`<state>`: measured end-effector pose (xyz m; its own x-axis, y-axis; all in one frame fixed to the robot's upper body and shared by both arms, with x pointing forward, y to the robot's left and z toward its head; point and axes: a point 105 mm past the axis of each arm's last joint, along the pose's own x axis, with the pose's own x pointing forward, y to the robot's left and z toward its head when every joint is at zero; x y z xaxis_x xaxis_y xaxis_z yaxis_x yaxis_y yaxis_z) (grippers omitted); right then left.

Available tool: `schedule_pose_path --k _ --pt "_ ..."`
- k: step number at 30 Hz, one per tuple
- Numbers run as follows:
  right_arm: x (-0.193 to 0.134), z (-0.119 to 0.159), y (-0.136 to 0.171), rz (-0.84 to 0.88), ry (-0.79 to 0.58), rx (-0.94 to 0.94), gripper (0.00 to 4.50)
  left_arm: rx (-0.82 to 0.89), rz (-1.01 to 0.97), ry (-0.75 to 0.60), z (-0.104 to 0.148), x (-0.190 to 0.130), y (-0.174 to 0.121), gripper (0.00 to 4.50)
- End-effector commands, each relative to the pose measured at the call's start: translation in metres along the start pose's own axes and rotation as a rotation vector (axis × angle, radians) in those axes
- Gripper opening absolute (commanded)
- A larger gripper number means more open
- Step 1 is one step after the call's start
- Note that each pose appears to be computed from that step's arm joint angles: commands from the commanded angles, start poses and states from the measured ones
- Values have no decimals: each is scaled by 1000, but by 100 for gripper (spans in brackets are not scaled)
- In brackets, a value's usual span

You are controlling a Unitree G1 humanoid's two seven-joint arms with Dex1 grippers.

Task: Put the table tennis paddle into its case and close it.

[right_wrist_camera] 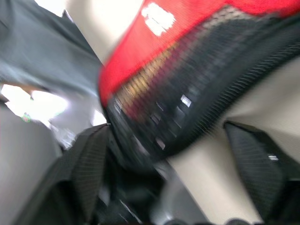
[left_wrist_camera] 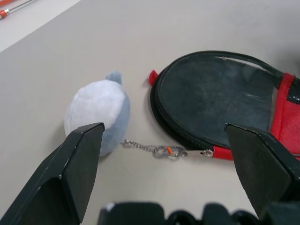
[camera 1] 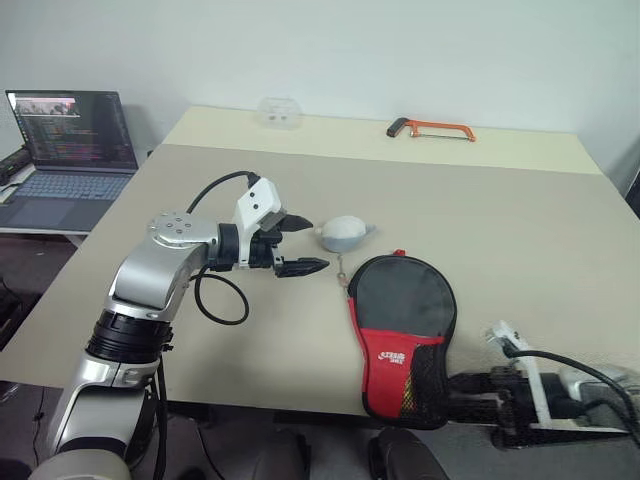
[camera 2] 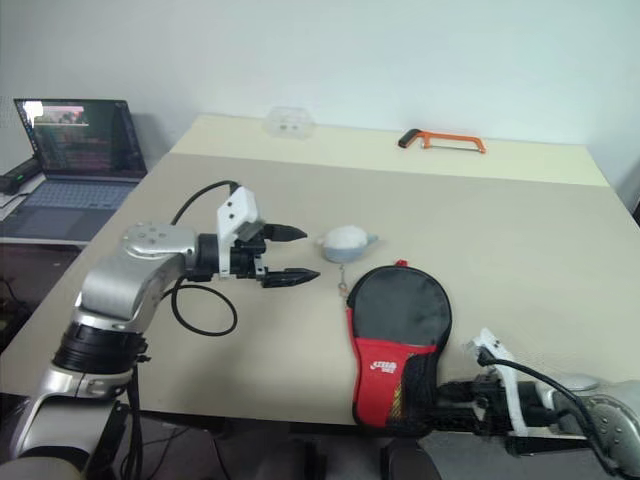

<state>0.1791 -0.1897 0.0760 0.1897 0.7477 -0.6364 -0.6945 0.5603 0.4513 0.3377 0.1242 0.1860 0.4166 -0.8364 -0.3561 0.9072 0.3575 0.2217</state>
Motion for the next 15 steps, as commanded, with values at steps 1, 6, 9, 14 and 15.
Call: schedule_pose_path --k 1,6,9,14,15 --pt "-40 32 -19 -161 -69 -174 446 52 34 -17 11 -6 8 450" --pt "-74 125 -13 -329 -366 -426 446 47 153 -27 11 -5 30 450" --pt "-43 157 -8 -362 -465 -522 446 48 213 -32 14 5 42 450" --pt "33 159 5 -321 -511 -645 446 50 217 -37 16 23 44 450" --pt "42 159 3 -332 -522 -635 446 52 207 -40 17 26 43 450"
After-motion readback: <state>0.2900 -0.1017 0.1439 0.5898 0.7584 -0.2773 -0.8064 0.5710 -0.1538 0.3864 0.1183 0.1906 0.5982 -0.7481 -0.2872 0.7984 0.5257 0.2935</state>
